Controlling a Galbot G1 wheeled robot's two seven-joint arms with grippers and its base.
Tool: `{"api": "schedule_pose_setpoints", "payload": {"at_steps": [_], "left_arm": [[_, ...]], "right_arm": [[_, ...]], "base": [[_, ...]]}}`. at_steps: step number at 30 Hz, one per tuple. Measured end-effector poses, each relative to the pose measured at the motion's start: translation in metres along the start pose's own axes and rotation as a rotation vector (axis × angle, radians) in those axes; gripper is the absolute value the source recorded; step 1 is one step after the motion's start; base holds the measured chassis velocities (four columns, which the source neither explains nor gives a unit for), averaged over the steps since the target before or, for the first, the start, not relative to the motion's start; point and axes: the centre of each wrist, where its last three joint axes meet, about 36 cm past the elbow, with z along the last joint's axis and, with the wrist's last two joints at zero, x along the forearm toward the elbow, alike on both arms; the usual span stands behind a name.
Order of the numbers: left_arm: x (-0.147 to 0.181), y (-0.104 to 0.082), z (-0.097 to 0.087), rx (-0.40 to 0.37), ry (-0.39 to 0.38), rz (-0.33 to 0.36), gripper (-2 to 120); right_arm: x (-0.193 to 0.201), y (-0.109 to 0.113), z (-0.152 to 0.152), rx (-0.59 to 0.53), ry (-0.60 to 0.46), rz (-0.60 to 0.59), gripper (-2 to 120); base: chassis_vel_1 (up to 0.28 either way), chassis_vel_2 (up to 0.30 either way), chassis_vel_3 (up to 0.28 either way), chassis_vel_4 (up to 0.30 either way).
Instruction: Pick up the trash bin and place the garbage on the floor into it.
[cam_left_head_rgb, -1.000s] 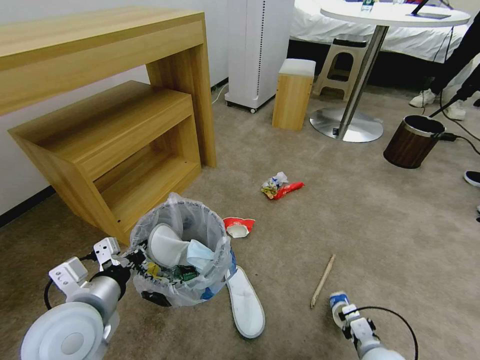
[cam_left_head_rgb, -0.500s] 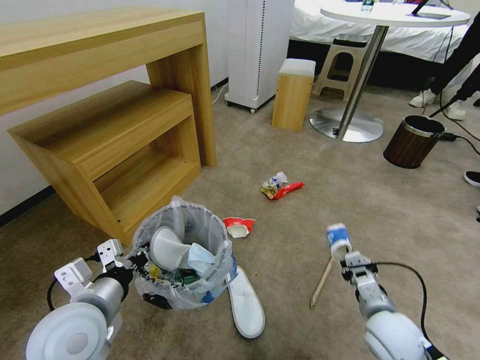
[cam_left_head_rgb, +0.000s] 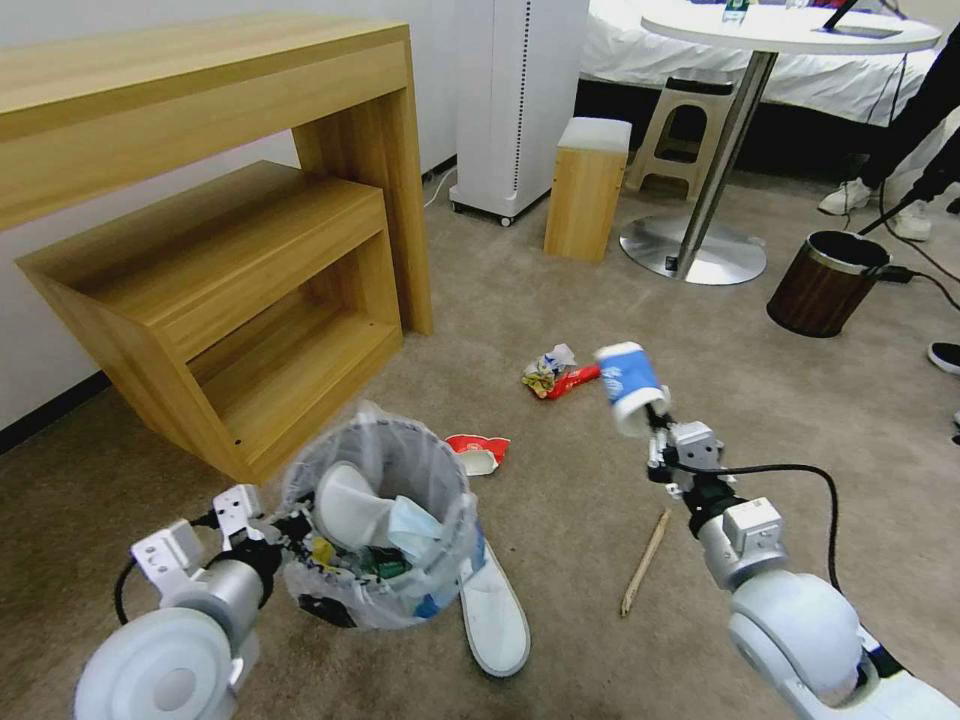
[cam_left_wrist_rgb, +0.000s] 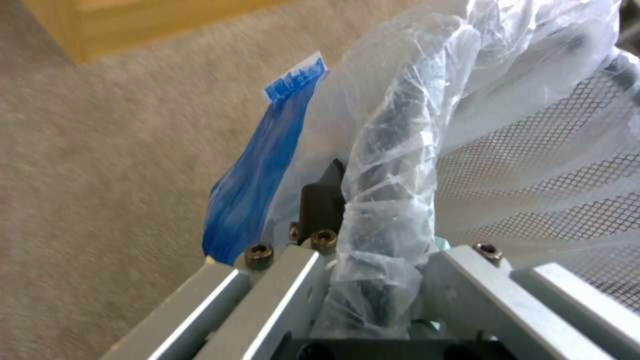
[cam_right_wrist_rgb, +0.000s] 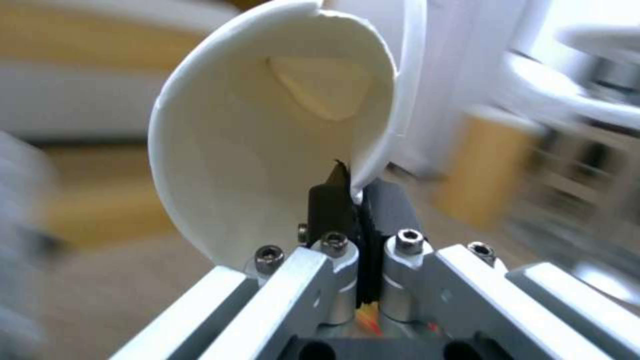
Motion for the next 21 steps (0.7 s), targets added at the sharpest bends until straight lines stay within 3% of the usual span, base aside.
{"api": "schedule_pose_setpoints", "payload": {"at_steps": [1,4,7,8,10,11,21], "left_arm": [[0.001,-0.004,0.003,-0.001,0.020,0.020,1],[0.003,-0.010,0.006,0.007,0.057,0.055,1],[0.003,-0.012,0.007,0.008,0.066,0.066,1],[0.002,-0.014,0.008,0.009,0.076,0.077,1],[0.002,-0.015,0.008,0.008,0.080,0.084,1],[0.000,-0.017,0.010,0.008,0.090,0.092,1],[-0.009,-0.023,0.017,0.012,0.120,0.119,1]], "right_arm": [[-0.004,0.000,0.008,-0.053,-0.079,-0.109,0],[-0.012,0.002,0.018,-0.129,-0.175,-0.282,0],[-0.015,0.001,0.020,-0.144,-0.198,-0.331,0],[-0.020,0.000,0.023,-0.156,-0.232,-0.409,0],[-0.022,-0.002,0.024,-0.158,-0.247,-0.454,0],[-0.026,-0.005,0.026,-0.158,-0.272,-0.545,0],[-0.043,-0.019,0.033,-0.189,-0.328,-0.779,0]], "base": [[0.000,0.000,0.000,0.000],[0.000,0.000,0.000,0.000],[0.000,0.000,0.000,0.000],[0.000,0.000,0.000,0.000],[0.000,0.000,0.000,0.000],[0.000,0.000,0.000,0.000],[0.000,0.000,0.000,0.000]]}}
